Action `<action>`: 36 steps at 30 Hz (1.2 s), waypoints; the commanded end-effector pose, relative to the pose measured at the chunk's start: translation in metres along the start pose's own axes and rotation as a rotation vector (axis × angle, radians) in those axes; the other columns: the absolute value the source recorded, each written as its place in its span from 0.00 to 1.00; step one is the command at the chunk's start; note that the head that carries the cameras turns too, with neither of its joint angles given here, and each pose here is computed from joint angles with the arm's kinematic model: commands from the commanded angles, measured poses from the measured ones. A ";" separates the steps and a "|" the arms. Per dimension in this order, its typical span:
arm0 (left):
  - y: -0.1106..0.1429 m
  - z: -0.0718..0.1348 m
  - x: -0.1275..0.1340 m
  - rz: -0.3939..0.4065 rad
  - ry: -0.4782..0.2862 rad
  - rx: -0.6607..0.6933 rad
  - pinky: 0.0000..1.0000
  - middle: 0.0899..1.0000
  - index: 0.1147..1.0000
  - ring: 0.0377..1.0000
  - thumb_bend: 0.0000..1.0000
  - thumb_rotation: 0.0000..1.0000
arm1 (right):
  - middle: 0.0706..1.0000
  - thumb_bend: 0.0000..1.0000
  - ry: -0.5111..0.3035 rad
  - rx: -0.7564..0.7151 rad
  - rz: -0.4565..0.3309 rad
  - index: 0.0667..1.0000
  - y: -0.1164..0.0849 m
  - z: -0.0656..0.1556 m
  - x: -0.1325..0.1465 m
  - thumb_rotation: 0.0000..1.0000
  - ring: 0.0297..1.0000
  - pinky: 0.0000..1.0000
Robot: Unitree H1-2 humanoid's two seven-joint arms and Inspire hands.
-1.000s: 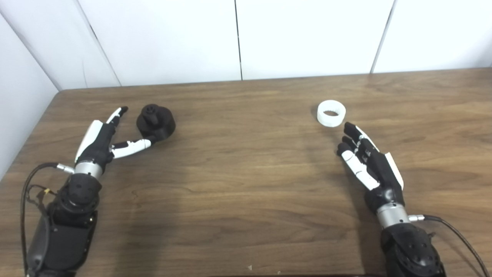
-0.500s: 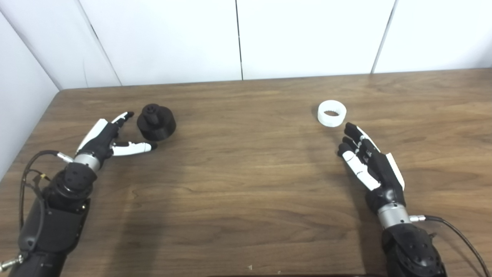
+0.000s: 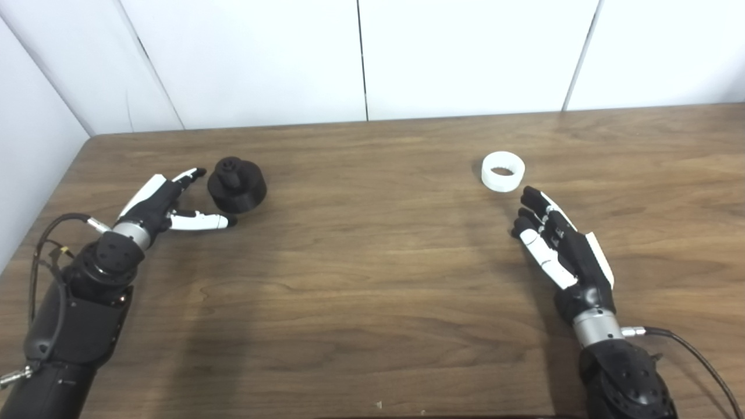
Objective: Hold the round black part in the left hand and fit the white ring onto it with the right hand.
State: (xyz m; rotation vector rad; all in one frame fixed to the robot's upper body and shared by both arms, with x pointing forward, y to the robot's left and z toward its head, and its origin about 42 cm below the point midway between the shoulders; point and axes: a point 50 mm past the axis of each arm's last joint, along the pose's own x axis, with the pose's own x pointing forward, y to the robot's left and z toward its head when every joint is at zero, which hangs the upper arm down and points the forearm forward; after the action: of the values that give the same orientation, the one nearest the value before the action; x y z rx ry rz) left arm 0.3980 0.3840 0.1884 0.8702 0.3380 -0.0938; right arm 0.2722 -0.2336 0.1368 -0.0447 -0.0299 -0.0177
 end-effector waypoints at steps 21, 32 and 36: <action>0.041 0.036 -0.001 0.157 -0.086 0.316 0.85 0.97 0.95 1.00 1.00 0.37 | 0.90 0.59 -0.071 0.021 0.022 0.87 -0.004 0.001 -0.005 0.52 0.90 0.81; 0.036 0.042 0.005 0.139 -0.087 0.362 0.88 0.96 0.93 1.00 1.00 0.40 | 0.89 0.59 -0.080 0.006 0.025 0.87 -0.009 -0.004 -0.005 0.52 0.90 0.80; 0.034 0.044 0.010 0.124 -0.083 0.368 0.89 0.96 0.92 1.00 1.00 0.40 | 0.89 0.59 -0.078 0.014 0.017 0.87 -0.009 -0.004 -0.006 0.52 0.89 0.79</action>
State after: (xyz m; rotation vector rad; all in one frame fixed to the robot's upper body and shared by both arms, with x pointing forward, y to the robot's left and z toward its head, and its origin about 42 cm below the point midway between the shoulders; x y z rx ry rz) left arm 0.4106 0.3691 0.2049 1.1952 0.2645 -0.1321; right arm 0.2703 -0.2401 0.1309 -0.0334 -0.0720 0.0003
